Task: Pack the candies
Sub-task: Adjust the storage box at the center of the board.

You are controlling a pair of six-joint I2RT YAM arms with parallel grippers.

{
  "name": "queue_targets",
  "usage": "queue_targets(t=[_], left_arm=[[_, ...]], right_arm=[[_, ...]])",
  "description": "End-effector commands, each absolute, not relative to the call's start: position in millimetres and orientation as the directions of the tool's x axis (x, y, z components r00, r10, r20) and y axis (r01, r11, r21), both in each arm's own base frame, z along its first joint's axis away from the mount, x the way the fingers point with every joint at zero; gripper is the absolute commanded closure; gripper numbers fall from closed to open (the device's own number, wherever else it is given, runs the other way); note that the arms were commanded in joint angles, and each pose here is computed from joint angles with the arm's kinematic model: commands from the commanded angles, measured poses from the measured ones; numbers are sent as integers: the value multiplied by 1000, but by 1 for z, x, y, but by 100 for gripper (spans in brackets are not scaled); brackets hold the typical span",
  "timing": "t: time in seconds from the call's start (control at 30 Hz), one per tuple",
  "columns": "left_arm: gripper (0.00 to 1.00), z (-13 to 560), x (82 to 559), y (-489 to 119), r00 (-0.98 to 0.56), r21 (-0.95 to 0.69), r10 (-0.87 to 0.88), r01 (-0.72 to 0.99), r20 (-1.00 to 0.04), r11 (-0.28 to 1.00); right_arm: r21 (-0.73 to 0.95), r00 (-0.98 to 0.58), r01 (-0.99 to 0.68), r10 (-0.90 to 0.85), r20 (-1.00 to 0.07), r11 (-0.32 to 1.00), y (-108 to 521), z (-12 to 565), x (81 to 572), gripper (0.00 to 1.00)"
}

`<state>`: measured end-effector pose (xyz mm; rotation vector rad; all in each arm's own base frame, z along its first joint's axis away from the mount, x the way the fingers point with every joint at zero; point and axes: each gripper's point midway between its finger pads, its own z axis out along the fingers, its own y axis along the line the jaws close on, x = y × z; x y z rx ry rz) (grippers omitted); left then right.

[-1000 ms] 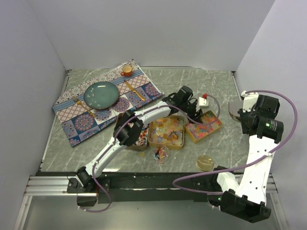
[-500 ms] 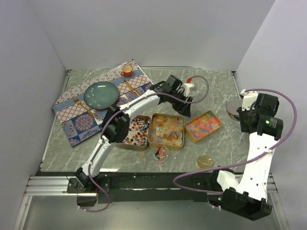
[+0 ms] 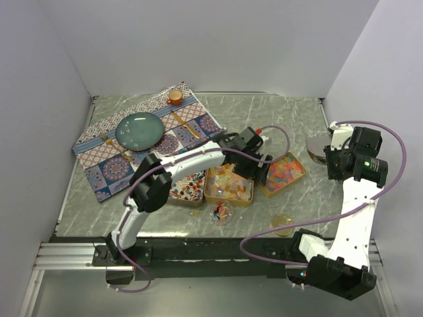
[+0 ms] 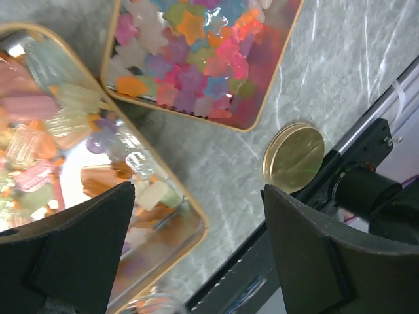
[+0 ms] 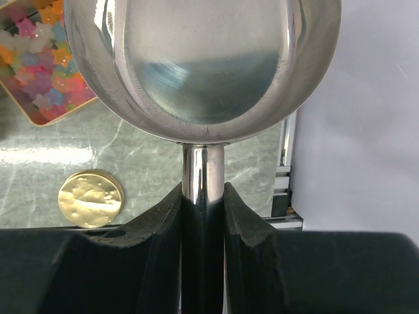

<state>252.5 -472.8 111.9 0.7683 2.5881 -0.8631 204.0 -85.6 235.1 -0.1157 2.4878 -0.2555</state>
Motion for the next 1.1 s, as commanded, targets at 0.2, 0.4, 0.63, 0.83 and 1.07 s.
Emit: queue_targets(t=[0.2,0.4,0.63,0.83,1.07], left_arm=[[19,99,283,-497,-877,-449,215,414,-430,792],[25,60,277,-501,-916,-458,210,357,-341,814],[39,42,275,-477,-904,-362,261,382,-339,850],[58,48,312,-439,-858,-257,317,440,-405,861],[69,47,354,-424,-810,-198,344,480,-476,855]], right_arm=[[-252,-730,-5,-176,-661,968,-82,261,198,100],[-286,-728,1,-195,-657,958,-80,261,177,100],[-303,-716,-17,-223,-661,953,-77,262,170,100],[-290,-690,-31,-230,-686,957,-76,266,186,100],[-221,-681,-52,-197,-705,974,-68,262,198,100]])
